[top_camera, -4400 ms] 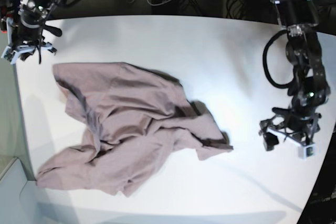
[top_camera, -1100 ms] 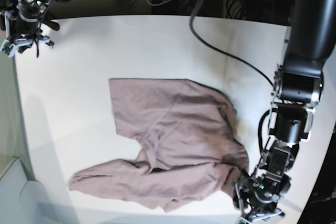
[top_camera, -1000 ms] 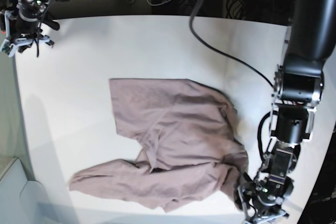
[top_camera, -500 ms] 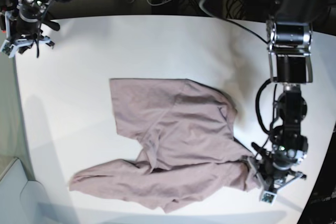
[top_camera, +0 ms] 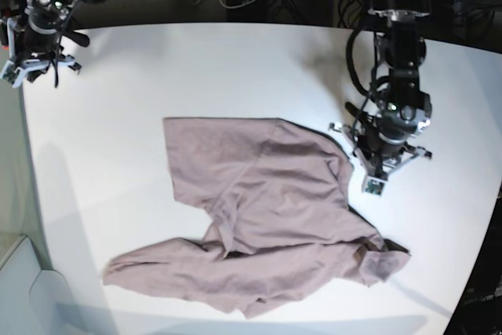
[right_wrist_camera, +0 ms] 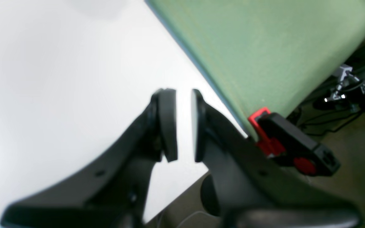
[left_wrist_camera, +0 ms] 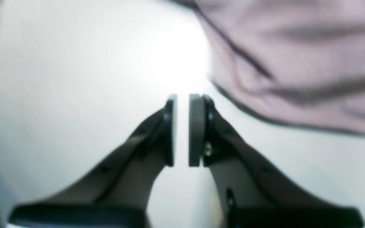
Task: Layout the t-shirt on the table in an organized manner, then fold the t-shirt properly
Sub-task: 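Release, then grasp the shirt's shoulder corner with the left gripper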
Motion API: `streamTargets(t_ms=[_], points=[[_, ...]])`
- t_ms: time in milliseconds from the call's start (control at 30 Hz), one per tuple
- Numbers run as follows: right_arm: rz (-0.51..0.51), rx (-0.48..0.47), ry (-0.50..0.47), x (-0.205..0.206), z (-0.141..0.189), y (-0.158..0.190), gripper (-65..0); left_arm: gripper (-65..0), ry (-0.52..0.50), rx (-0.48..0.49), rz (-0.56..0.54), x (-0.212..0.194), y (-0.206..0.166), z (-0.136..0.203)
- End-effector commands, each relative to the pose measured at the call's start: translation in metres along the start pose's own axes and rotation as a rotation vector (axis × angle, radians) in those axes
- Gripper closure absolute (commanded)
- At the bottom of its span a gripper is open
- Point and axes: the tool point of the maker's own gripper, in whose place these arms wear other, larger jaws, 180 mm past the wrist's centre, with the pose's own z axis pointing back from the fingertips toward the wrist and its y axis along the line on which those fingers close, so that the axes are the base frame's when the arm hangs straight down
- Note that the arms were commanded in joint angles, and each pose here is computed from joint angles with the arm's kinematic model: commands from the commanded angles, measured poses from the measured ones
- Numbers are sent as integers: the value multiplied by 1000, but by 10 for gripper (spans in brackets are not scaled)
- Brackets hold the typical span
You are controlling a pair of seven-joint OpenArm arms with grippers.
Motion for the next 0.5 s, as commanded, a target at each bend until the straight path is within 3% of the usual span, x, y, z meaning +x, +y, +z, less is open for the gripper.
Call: streamTargets(t_ms=[0,100,167,467], points=[[2,-1,-46,13,1,-1,-44,-66,-58,-3,22,15,-4,2],[4,10,-45,13,1,3,0,-55,-56,-45,54,8,-24,-2],[6,11,-45,12,2,3,0,-4,-62,-61,74,10,-32,-4],[9,1,-32,8,2,-1,0,-2,-62,-133,164,28,-43,-25]])
